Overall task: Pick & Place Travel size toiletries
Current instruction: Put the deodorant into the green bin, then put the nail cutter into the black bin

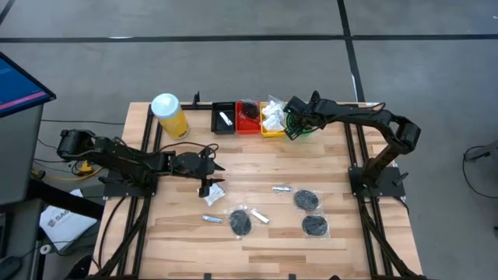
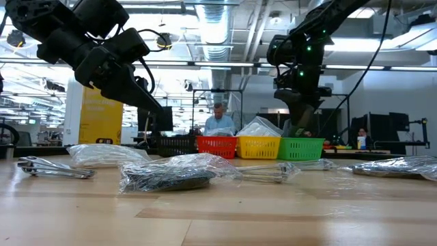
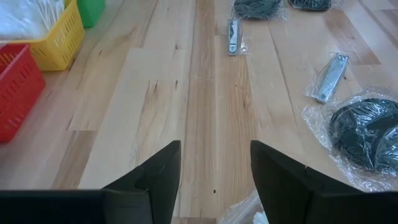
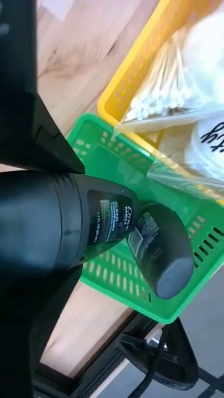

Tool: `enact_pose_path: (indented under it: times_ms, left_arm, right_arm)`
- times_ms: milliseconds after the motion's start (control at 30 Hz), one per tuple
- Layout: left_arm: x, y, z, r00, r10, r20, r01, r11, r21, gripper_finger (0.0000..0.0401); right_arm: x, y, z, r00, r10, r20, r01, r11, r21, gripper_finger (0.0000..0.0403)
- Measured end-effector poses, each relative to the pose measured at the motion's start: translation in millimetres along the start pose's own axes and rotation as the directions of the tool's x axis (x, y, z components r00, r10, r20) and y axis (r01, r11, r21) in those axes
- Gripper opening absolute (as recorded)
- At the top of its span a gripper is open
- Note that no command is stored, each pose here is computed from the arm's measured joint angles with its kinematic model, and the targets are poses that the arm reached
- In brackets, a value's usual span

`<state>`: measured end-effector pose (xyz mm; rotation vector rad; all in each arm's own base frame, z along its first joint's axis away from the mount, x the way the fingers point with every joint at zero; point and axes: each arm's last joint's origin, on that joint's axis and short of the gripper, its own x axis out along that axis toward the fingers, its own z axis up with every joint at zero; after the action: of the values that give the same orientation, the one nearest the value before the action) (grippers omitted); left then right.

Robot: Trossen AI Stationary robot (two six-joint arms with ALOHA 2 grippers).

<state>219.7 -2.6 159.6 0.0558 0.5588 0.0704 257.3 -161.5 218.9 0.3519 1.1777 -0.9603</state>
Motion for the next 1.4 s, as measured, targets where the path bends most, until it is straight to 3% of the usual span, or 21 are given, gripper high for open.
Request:
enact_pose_path:
  times_ms: [200,633,900,1200,1400]
  left_arm:
    - [0,0,0,1.000,0.000,0.000,0.000,1.000,0.000,0.0182]
    - [0,0,0,1.000,0.000,0.000,0.000,1.000,0.000,0.0182]
    - [0,0,0,1.000,0.000,0.000,0.000,1.000,0.000,0.0182]
    - [0,0,0,1.000,0.000,-0.001,0.000,1.000,-0.001,0.0182]
    - [0,0,0,1.000,0.000,-0.001,0.000,1.000,-0.002,0.0182]
  right_arm:
    - [0,-1,1,1.000,-0.003,0.002,0.003,1.000,0.005,0.0257]
    - [0,1,2,1.000,0.007,0.024,-0.006,1.000,-0.004,0.0223]
    - [-15,38,-14,0.992,0.124,-0.005,-0.124,0.982,-0.140,0.0203]
    - [-44,91,-50,0.975,0.219,-0.034,-0.217,0.910,-0.354,0.0172]
    - [-56,111,-67,0.968,0.250,-0.030,-0.241,0.887,-0.394,0.0148]
